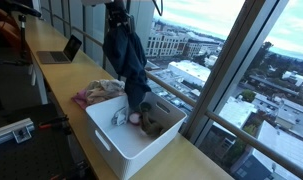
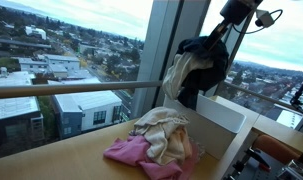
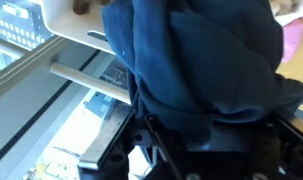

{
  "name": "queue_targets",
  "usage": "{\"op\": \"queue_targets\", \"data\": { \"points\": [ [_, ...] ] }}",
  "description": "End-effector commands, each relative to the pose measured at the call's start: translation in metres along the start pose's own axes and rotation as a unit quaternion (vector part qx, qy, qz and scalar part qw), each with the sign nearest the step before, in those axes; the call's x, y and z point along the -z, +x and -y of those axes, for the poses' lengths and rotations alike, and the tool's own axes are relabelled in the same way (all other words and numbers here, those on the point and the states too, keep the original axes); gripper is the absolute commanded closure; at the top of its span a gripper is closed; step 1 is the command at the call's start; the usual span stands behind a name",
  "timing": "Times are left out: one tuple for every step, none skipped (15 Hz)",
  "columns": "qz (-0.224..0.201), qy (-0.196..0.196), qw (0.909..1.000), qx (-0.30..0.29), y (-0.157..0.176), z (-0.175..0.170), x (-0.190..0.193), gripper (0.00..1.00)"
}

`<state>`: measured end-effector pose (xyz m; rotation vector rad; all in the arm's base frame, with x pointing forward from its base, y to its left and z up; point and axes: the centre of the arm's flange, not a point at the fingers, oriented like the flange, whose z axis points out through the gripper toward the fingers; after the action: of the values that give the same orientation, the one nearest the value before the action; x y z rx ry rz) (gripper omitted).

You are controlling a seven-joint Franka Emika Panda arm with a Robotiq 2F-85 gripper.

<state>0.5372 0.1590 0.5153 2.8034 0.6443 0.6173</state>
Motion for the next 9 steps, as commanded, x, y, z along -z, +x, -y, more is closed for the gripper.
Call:
{"op": "queue_targets", "data": {
  "points": [
    [-0.014, -0.013, 0.9996, 0.022, 0.038, 0.051, 0.047, 1.0],
    [-0.017, -0.013, 0.9994, 0.028, 0.042, 0.062, 0.052, 1.0],
    [-0.018, -0.011, 0.9992, 0.033, 0.045, 0.072, 0.052, 1.0],
    [-0.017, -0.007, 0.9992, 0.036, 0.046, 0.079, 0.047, 1.0],
    [-0.014, -0.003, 0.9991, 0.039, 0.046, 0.084, 0.038, 1.0],
    [-0.008, 0.004, 0.9992, 0.04, 0.044, 0.088, 0.022, 1.0],
    [0.0, 0.01, 0.9991, 0.041, 0.041, 0.091, 0.007, 1.0],
    [0.011, 0.016, 0.999, 0.041, 0.039, 0.093, -0.014, 1.0],
    [0.022, 0.023, 0.9986, 0.041, 0.035, 0.094, -0.035, 1.0]
  ]
}}
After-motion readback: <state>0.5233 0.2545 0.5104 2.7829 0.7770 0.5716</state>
